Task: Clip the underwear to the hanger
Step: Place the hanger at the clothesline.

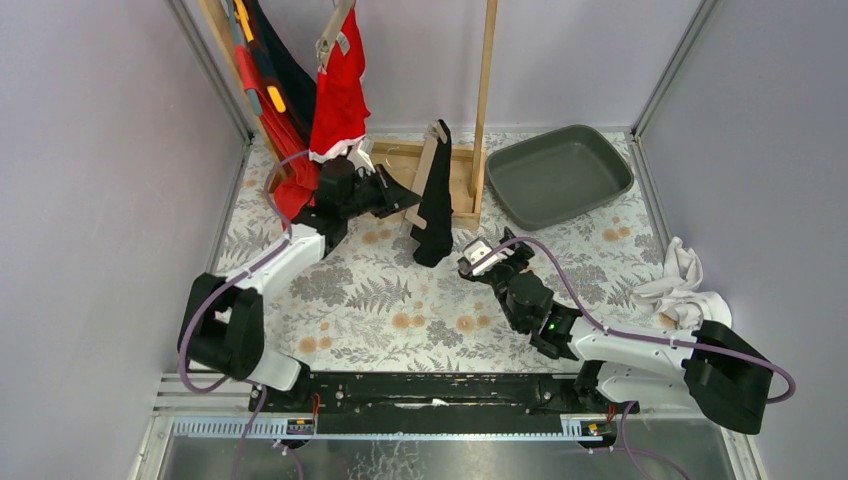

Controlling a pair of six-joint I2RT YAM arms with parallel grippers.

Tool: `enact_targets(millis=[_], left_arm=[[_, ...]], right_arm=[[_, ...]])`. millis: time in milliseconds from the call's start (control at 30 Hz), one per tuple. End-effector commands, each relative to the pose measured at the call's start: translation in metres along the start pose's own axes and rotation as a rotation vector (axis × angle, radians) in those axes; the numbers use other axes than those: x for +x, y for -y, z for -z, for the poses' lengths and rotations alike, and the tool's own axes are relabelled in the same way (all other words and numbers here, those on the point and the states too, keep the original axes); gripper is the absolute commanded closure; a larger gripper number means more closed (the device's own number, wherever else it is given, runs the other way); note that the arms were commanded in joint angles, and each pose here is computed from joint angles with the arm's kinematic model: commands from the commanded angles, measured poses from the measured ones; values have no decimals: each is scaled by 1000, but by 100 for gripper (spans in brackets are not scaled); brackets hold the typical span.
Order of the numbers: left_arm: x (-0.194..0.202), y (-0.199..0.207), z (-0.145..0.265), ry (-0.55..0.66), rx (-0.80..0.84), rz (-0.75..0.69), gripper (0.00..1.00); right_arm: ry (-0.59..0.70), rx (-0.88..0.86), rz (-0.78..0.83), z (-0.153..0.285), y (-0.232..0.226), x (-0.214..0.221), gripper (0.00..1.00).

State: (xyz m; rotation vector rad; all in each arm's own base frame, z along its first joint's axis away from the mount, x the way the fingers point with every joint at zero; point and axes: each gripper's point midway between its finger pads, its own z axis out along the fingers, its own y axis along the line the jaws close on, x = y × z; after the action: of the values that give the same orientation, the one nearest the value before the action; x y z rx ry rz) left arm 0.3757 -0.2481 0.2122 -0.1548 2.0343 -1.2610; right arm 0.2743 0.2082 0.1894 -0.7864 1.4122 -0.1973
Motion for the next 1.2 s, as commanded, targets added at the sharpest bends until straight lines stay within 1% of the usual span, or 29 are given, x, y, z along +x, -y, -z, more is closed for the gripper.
enact_targets(millis=[0,100,133,300,433,533,700,833,967,1067,1167], left_arm=[[-10,26,20,23,-96,-172,100],[-28,48,30,48,-142,-237,100],[-29,49,32,41,-167,-251,100],[-62,80,41,83,-252,-347,100],[-89,104,42,128,-297,-402,100],[-116,117,35,172,-326,-444,100],[-151,151,28,238,-289,-511,100],[-159,159,16,246,-264,-526,100],[-157,159,6,242,-245,-525,100],[-157,156,4,248,-247,-525,100],[-164,161,8,286,-247,-543,100]], right_arm=[[-76,192,-94,3,35,-1,22],[-67,204,-128,3,39,-4,22],[-63,205,-136,3,40,-5,22],[-54,199,-162,3,40,-7,22],[-42,178,-182,3,37,-9,22],[-28,163,-202,5,36,-10,23],[-7,138,-231,10,35,-12,23],[-5,134,-223,11,35,-11,23],[3,127,-232,12,33,-9,23],[1,120,-227,11,30,-8,23],[0,114,-227,10,28,-8,23]])
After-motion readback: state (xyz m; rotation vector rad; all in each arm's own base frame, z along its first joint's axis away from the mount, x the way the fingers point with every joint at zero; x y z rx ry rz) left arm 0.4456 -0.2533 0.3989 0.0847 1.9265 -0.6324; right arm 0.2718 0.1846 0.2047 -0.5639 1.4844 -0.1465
